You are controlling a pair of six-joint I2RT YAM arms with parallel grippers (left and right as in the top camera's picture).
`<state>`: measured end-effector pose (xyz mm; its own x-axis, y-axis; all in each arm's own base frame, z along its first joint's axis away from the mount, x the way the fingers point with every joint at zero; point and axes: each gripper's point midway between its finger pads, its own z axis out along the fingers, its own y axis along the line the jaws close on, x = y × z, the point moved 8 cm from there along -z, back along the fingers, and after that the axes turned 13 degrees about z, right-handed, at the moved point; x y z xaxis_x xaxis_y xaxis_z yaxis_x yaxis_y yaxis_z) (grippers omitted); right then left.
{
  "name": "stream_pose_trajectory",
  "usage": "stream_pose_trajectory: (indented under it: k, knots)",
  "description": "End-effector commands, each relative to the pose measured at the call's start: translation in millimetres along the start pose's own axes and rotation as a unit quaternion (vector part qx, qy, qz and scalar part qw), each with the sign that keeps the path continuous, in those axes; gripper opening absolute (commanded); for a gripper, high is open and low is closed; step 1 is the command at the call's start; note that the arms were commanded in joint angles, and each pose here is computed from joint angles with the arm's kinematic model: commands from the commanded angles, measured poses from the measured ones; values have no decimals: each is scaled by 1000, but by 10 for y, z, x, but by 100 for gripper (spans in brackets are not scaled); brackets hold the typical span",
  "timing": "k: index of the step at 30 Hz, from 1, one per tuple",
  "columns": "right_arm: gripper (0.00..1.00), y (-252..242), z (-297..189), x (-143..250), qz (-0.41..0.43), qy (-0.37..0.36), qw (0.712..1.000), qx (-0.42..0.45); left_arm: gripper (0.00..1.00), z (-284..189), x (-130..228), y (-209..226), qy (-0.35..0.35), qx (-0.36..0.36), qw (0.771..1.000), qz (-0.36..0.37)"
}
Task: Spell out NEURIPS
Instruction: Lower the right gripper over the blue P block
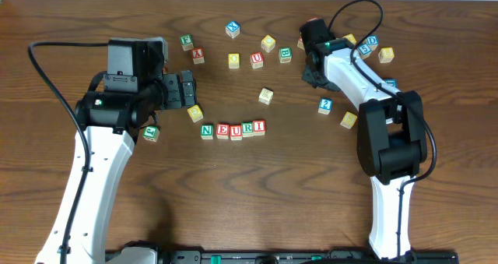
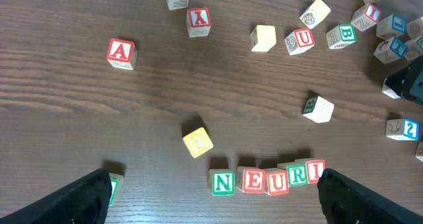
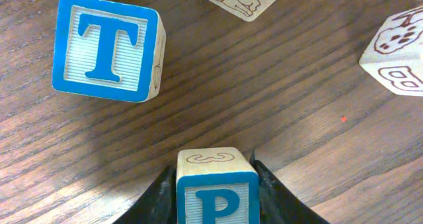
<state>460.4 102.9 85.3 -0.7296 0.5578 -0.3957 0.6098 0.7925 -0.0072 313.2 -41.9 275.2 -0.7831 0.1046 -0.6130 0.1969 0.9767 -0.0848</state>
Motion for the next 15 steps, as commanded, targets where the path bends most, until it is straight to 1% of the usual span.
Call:
stream_pose_trajectory:
  k: [1,6,15]
  knots:
    - [30,-3,-2,-52,6,-6,1000,1,98,-82,-71,-9,-16,2,1000,4]
    - [27,-2,-2,-51,5,-6,1000,1,98,-82,-71,-9,-16,2,1000,4]
    - [27,-5,-2,-48,1,-5,1000,2,98,-82,-71,-9,-16,2,1000,4]
